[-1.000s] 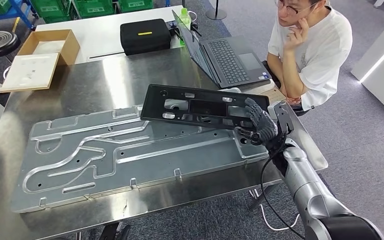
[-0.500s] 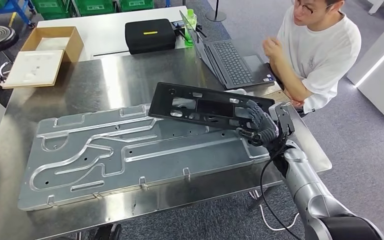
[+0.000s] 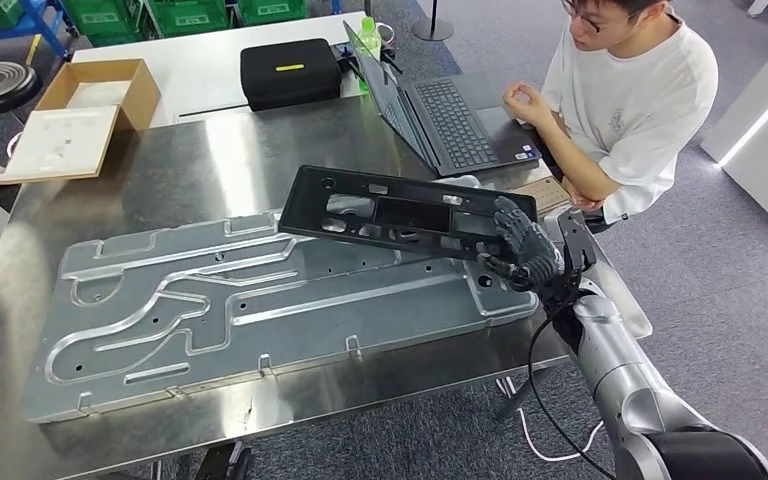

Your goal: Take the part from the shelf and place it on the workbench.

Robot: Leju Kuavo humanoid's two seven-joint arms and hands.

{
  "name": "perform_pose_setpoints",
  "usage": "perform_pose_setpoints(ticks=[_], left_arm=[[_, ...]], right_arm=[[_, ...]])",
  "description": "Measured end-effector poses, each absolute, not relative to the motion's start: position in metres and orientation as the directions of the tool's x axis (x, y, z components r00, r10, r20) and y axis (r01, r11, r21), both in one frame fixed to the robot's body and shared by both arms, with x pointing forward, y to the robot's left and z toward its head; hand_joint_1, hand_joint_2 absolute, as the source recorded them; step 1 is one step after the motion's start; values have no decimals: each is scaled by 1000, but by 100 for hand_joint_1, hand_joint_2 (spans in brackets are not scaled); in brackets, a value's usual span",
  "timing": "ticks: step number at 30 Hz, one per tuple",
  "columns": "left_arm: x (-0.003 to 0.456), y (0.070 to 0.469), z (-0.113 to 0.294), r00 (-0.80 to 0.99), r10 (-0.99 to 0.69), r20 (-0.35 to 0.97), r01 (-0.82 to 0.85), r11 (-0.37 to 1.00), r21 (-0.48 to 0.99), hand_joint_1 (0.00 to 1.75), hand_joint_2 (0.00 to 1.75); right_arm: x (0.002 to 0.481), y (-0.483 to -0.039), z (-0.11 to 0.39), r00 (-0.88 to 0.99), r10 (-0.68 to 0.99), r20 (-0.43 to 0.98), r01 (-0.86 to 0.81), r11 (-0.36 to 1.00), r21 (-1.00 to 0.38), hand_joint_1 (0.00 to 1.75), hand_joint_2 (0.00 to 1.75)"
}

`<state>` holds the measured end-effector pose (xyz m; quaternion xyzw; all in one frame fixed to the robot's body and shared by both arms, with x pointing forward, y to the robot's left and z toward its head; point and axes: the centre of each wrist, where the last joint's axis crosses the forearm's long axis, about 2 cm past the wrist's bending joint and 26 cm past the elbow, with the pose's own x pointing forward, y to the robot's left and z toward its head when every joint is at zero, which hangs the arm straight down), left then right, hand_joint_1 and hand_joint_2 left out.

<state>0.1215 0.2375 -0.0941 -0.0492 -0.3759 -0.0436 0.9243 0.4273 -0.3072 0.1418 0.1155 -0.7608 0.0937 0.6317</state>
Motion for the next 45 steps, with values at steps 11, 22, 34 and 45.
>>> perform_pose_setpoints(ticks=[11, 22, 34, 45], left_arm=[[121, 238, -94, 707, -54, 705, 121, 992, -45, 0, 0], [127, 230, -92, 703, -73, 707, 154, 987, -51, 0, 0], [127, 228, -92, 704, -72, 707, 157, 986, -56, 0, 0], [129, 228, -91, 700, -77, 710, 163, 985, -53, 0, 0]], right_arm=[[413, -248, 209, -583, 636, 506, 303, 748, -591, 0, 0], [387, -217, 248, -615, 786, 68, 631, 542, -556, 0, 0], [382, -212, 257, -634, 773, 32, 645, 551, -529, 0, 0], [382, -211, 261, -636, 772, 18, 654, 550, -519, 0, 0]])
